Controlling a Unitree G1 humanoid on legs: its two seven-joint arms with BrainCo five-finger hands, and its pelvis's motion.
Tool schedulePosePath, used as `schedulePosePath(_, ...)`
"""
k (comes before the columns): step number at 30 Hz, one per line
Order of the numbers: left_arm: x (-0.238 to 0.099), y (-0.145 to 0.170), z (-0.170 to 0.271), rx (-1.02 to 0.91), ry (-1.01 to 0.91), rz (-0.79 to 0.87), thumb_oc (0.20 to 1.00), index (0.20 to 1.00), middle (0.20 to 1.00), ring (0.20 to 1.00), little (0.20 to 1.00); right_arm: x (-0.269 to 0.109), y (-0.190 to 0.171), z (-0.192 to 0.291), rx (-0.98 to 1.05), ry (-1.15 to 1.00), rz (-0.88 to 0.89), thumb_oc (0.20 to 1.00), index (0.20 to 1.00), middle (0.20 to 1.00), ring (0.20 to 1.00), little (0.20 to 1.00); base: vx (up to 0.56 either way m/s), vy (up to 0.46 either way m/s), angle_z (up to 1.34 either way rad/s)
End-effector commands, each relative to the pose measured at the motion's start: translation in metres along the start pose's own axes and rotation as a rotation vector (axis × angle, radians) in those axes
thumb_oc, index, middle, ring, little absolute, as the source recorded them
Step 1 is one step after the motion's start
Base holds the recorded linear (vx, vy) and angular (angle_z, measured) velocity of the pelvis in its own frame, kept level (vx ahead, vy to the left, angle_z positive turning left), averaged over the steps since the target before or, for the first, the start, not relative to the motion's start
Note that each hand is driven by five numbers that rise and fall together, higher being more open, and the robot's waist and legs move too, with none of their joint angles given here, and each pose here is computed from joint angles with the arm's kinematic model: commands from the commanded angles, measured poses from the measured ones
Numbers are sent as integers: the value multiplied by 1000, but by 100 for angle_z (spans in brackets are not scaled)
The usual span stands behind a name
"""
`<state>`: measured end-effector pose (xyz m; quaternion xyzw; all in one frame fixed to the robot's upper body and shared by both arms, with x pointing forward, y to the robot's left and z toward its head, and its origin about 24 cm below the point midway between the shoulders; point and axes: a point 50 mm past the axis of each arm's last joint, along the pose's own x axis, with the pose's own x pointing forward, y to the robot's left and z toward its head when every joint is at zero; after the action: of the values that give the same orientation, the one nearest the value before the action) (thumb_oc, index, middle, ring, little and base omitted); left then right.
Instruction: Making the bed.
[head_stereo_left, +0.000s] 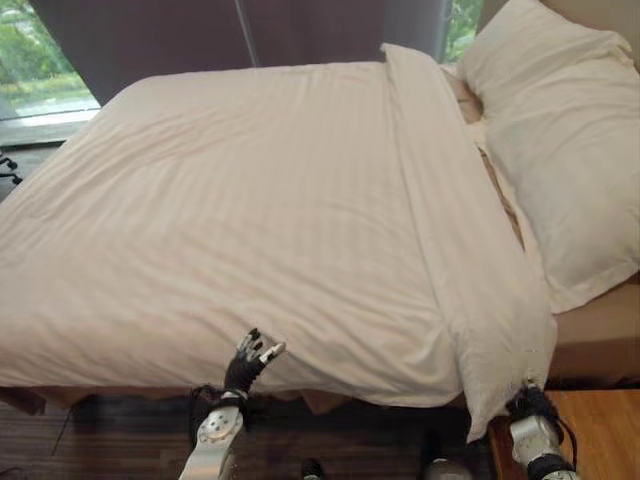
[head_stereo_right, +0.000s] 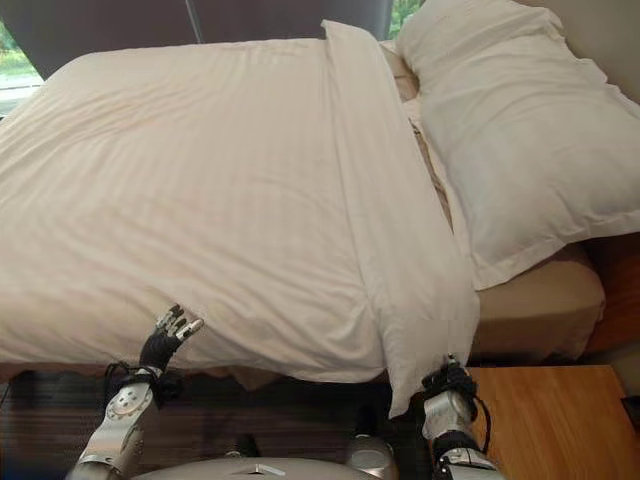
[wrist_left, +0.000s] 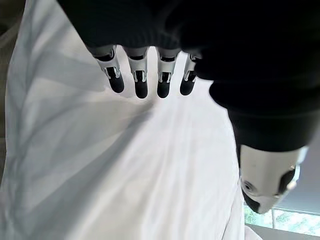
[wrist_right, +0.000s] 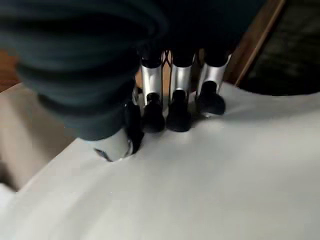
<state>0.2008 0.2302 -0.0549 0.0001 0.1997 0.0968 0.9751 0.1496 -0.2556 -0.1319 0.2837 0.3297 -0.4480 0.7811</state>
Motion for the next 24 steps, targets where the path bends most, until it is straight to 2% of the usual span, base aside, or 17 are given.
schedulePosePath(1,17,-7,36,-47,-150,-18,1000,1000,1000,1000,1000,-1,30,-1,46,25,50,200,200,200,200,200,0,0,0)
schedulePosePath(2,18,-7,35,-57,-142,-8,1000,1000,1000,1000,1000,-1,2,-13,13,77,-32,200,200,200,200,200,6,21,-6)
schedulePosePath(5,19,-3,34,-65,-133,17,1000,1000,1000,1000,1000,1,-20,-13,-30,88,-110,200,200,200,200,200,3,5,-2)
schedulePosePath(6,21,-1,38,-58,-150,33,1000,1000,1000,1000,1000,3,-37,-5,-93,66,-166,291,291,291,291,291,4,20,-10)
schedulePosePath(7,22,0,43,-38,-172,45,1000,1000,1000,1000,1000,4,-43,2,-127,43,-191,1000,1000,1000,1000,1000,-6,11,-12)
schedulePosePath(10,23,17,57,-43,-230,135,1000,1000,1000,1000,1000,9,-46,30,-227,-57,-201,1000,1000,1000,1000,1000,-12,3,-2)
schedulePosePath(11,21,30,69,-77,-283,202,1000,1000,1000,1000,1000,8,-35,60,-313,-204,-148,1000,1000,1000,1000,1000,-8,-3,-4)
schedulePosePath(12,21,30,69,-76,-282,203,1000,1000,1000,1000,1000,8,-35,59,-315,-203,-149,1000,1000,1000,1000,1000,-17,3,-4)
schedulePosePath(15,14,40,87,-51,-370,281,1000,1000,1000,1000,1000,-21,8,129,-593,-643,-13,1000,1000,1000,1000,1000,-11,34,-9)
schedulePosePath(16,13,37,90,-50,-393,280,1000,1000,1000,1000,1000,-31,22,141,-636,-737,24,1000,1000,1000,1000,1000,-6,27,-10)
schedulePosePath(17,13,37,90,-50,-392,281,1000,1000,1000,1000,1000,-31,22,141,-637,-737,23,1000,1000,1000,1000,1000,-11,32,-6)
schedulePosePath(19,10,28,101,-79,-452,247,1000,1000,1000,1000,1000,-54,54,160,-736,-925,120,1000,1000,1000,1000,1000,-7,39,-1)
schedulePosePath(24,4,8,115,-117,-524,131,1000,1000,1000,1000,1000,-88,86,164,-718,-1092,290,1000,1000,1000,1000,1000,-13,58,0)
